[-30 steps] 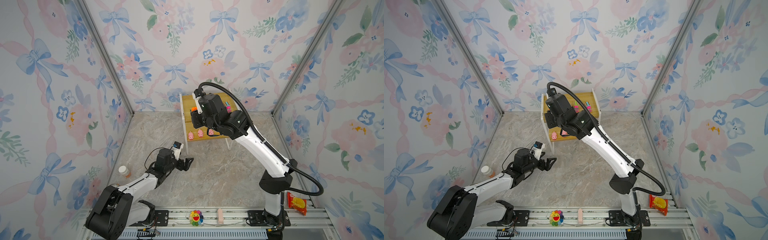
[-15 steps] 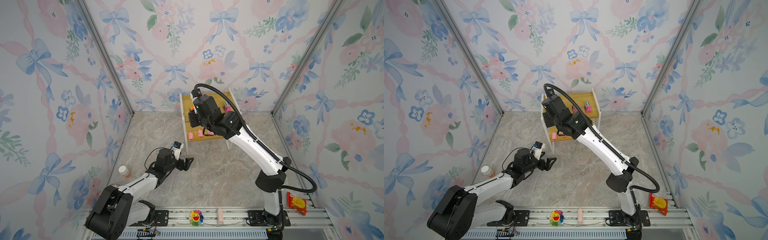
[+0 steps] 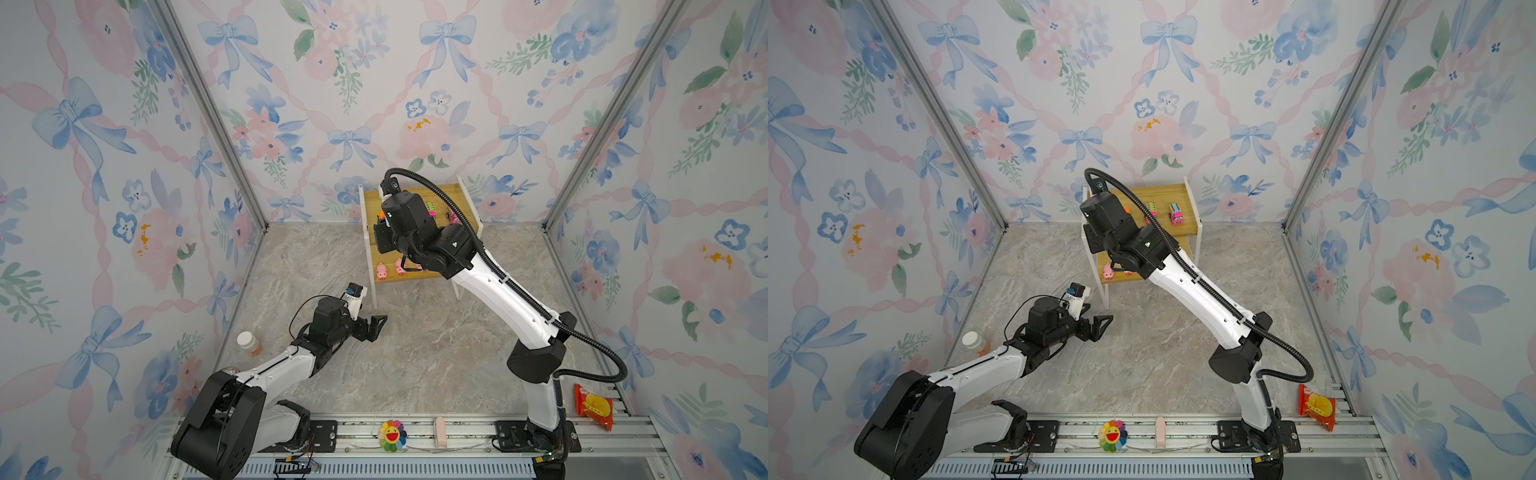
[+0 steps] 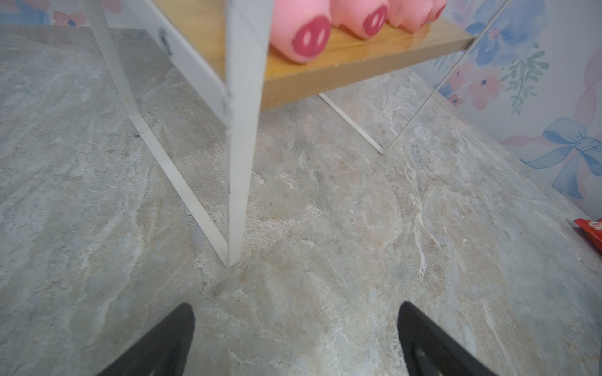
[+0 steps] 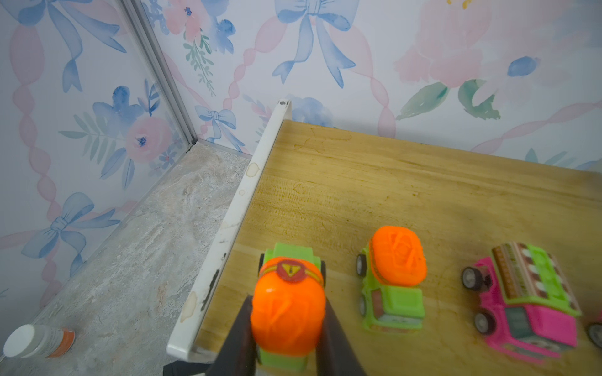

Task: Place and organize the plastic toys onto the shelf
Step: 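Lower the car onto the upper shelf beside the other orange car and release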

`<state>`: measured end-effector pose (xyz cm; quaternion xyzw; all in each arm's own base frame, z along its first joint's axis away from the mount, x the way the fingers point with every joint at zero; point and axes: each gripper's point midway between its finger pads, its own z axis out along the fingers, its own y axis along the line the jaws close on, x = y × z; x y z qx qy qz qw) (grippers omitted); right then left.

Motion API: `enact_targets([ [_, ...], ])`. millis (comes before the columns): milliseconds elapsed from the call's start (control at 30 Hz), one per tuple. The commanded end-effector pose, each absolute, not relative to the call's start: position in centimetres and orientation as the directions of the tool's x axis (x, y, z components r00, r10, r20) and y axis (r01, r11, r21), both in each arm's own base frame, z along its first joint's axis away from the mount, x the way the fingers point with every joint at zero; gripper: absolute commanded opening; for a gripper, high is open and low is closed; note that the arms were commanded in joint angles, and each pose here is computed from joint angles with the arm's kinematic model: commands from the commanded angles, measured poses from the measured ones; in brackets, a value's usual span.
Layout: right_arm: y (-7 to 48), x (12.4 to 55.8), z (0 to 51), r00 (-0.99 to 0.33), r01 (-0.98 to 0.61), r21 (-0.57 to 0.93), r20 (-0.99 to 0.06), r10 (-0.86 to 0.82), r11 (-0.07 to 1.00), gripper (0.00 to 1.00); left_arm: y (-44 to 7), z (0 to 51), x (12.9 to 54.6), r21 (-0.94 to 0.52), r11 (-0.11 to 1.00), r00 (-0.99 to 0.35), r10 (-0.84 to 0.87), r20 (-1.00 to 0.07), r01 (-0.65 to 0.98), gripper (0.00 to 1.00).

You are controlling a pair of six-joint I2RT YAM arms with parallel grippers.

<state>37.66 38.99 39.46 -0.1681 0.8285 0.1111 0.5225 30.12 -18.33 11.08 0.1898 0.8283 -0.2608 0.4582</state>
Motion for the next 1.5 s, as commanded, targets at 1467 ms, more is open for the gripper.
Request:
enact_targets([
  [1467, 39.4, 40.9, 37.1, -0.411, -0.342, 0.027, -0.903, -0.124, 0.939, 0.29, -18.2, 11.6, 30.4, -0.246, 0.794, -0.492, 0.076, -0.867, 0.556, 0.98],
])
